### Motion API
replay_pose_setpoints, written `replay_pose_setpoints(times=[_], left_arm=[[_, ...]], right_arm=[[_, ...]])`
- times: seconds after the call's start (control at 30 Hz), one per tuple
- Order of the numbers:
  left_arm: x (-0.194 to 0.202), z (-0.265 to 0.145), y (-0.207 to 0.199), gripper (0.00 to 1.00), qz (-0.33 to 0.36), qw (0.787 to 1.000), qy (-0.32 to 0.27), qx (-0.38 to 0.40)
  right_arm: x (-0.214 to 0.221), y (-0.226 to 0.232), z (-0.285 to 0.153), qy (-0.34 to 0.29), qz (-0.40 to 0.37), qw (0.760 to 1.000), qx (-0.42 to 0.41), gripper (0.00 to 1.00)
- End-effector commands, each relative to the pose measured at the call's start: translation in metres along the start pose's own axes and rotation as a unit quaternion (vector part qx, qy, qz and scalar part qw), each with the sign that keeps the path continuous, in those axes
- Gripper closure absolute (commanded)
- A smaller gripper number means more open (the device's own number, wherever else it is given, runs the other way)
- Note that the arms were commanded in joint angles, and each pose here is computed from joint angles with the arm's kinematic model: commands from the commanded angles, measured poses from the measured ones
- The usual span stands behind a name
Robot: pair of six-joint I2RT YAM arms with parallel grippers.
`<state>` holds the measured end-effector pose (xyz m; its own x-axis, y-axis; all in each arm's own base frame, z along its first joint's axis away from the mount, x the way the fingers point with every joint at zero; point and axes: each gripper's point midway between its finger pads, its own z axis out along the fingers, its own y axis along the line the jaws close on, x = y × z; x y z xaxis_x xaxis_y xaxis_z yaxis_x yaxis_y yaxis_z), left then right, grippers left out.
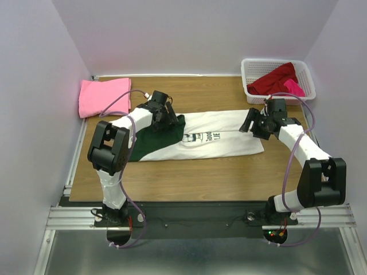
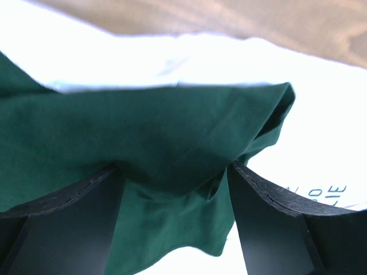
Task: Fold and stack the t-shirts
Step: Fold the tshirt
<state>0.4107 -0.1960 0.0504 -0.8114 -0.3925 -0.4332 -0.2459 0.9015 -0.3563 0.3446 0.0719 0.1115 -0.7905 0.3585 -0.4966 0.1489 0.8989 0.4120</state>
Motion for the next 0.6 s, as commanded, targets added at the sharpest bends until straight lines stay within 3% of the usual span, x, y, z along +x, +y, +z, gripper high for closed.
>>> replay_pose_setpoints(times=[0.0, 0.3, 0.57], left_arm=[[-0.043, -0.014, -0.025, 0.18, 0.003, 0.997, -0.068, 0.020], [-0.068, -0.009, -0.023, 0.19, 0.011, 0.996, -0.084, 0.007], [-0.059, -0.016, 0.001, 0.33, 0.009, 0.996, -0.082, -0.018]], right_arm=[[-0.007, 0.008, -0.006, -0.018, -0.014, 1.000, -0.016, 0.21], [-0.009, 0.013, -0.008, -0.020, -0.021, 0.999, -0.027, 0.21], [-0.006, 0.016, -0.006, -0.010, -0.023, 0.999, -0.040, 0.21]])
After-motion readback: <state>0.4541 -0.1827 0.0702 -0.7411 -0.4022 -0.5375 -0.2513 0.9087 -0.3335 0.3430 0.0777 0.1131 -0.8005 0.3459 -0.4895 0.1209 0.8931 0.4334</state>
